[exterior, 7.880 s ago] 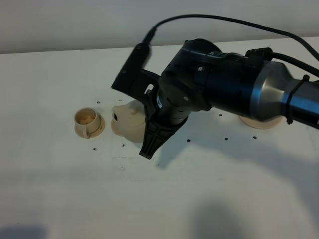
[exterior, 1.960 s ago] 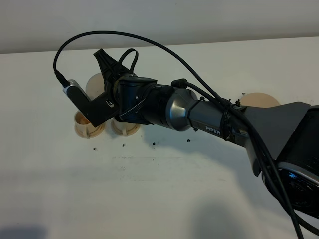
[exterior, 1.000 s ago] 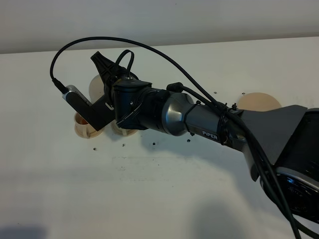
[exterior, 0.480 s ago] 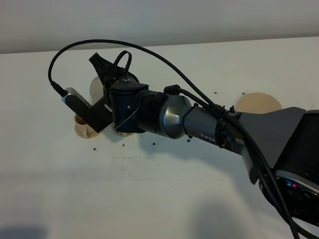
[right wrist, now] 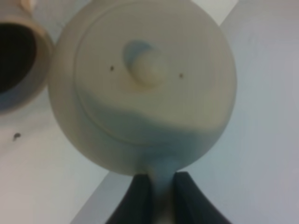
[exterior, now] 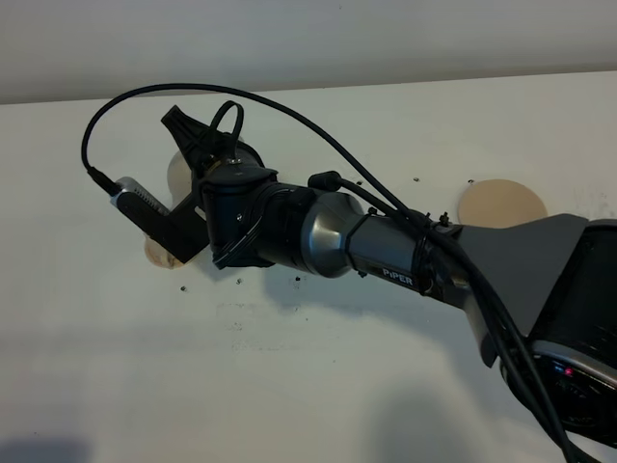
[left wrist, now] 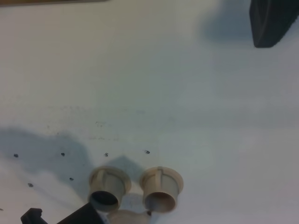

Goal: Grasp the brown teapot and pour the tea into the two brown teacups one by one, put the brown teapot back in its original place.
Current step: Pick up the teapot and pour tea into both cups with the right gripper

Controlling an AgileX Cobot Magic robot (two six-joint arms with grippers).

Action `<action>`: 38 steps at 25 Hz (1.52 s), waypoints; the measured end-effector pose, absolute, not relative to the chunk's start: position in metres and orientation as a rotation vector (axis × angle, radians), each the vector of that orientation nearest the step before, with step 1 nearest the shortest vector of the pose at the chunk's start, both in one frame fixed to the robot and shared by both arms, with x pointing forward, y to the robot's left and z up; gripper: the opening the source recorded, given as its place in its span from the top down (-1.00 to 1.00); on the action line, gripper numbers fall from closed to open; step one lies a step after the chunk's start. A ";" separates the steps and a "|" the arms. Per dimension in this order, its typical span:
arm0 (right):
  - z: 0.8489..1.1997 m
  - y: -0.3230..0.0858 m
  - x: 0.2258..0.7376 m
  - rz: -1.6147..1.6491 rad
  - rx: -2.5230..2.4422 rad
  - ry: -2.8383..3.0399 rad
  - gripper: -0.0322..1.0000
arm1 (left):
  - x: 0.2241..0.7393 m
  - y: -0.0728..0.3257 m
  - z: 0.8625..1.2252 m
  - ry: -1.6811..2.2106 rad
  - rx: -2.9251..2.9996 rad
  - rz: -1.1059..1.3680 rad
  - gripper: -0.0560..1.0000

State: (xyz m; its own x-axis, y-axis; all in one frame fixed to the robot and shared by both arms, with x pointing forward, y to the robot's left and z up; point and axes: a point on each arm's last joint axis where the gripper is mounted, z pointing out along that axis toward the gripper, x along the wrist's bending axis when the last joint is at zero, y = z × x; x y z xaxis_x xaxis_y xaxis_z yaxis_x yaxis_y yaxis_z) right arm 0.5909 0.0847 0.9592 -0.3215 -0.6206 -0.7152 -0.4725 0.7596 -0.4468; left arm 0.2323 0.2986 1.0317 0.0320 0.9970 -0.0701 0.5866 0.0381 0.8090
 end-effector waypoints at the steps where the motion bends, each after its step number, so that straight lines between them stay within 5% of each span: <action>1: 0.959 0.085 0.591 -0.193 -0.826 1.978 0.75 | 0.232 0.299 1.032 1.634 1.628 0.763 0.26; 38: 0.966 0.091 0.583 -0.271 -0.832 1.899 0.75 | 0.232 0.299 1.032 1.634 1.628 0.763 0.26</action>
State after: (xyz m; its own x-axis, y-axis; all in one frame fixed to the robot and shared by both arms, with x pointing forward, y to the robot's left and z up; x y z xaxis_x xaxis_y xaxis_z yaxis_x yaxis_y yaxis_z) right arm 0.5833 0.0908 0.9656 -0.2597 -0.6533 -0.7112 -0.4282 0.7380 -0.5216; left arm 0.2323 0.2986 1.0317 0.0320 0.9970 -0.0701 0.5866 0.0381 0.8090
